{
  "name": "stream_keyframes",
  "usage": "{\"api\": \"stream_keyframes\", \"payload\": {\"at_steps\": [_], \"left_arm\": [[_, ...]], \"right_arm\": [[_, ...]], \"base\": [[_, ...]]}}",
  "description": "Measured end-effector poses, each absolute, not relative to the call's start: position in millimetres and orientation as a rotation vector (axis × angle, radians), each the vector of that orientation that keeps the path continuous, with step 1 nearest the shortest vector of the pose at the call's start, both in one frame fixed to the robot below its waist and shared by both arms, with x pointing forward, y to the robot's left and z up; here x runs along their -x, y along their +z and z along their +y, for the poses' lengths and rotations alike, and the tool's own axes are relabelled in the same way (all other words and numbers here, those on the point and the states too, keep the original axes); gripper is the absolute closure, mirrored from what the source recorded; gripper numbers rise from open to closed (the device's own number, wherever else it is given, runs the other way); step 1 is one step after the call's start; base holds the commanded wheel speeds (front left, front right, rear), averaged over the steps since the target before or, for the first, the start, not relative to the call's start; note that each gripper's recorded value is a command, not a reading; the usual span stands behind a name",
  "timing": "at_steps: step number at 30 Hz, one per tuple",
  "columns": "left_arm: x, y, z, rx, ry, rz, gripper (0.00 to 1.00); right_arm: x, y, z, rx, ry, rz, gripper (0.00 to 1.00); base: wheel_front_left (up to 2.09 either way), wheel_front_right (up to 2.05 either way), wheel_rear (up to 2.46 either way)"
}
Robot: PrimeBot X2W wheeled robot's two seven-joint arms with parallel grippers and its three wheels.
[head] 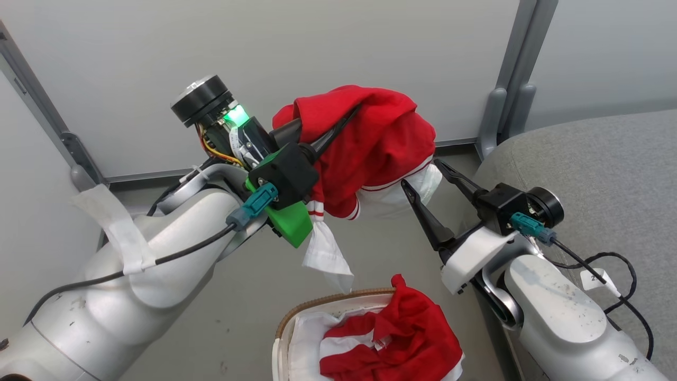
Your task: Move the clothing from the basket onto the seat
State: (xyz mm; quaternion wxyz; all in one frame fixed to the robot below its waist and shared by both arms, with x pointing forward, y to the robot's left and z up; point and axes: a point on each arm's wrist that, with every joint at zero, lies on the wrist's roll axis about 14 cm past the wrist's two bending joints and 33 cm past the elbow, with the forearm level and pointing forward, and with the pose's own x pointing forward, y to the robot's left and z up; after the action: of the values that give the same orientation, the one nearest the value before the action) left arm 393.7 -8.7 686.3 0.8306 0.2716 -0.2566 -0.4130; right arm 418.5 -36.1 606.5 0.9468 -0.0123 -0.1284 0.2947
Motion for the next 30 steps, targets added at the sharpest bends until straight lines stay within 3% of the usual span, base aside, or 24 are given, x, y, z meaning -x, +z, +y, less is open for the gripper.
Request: {"api": "stream_keyframes", "payload": {"at_steps": [13,21,28,29,30], "left_arm": [[-385,685,-18,-0.555,-0.909,-0.559,1.0],[-385,682,-21,-0.542,-0.922,-0.551,1.0],[-386,679,-23,-0.521,-0.93,-0.539,1.0],[-386,679,-23,-0.51,-0.931,-0.536,1.0],[-386,679,-23,-0.502,-0.932,-0.534,1.0]], "right_arm": [[-418,608,-1,0.111,0.733,-0.25,0.0],[-406,636,38,0.122,0.833,-0.342,0.0],[-410,645,44,0.11,0.812,-0.37,0.0],[-413,644,43,0.107,0.803,-0.364,0.15],[-413,642,44,0.109,0.801,-0.36,0.68]], "base": [[0.0,0.0,0.0],[0.0,0.0,0.0],[0.0,0.0,0.0],[0.0,0.0,0.0],[0.0,0.0,0.0]]}}
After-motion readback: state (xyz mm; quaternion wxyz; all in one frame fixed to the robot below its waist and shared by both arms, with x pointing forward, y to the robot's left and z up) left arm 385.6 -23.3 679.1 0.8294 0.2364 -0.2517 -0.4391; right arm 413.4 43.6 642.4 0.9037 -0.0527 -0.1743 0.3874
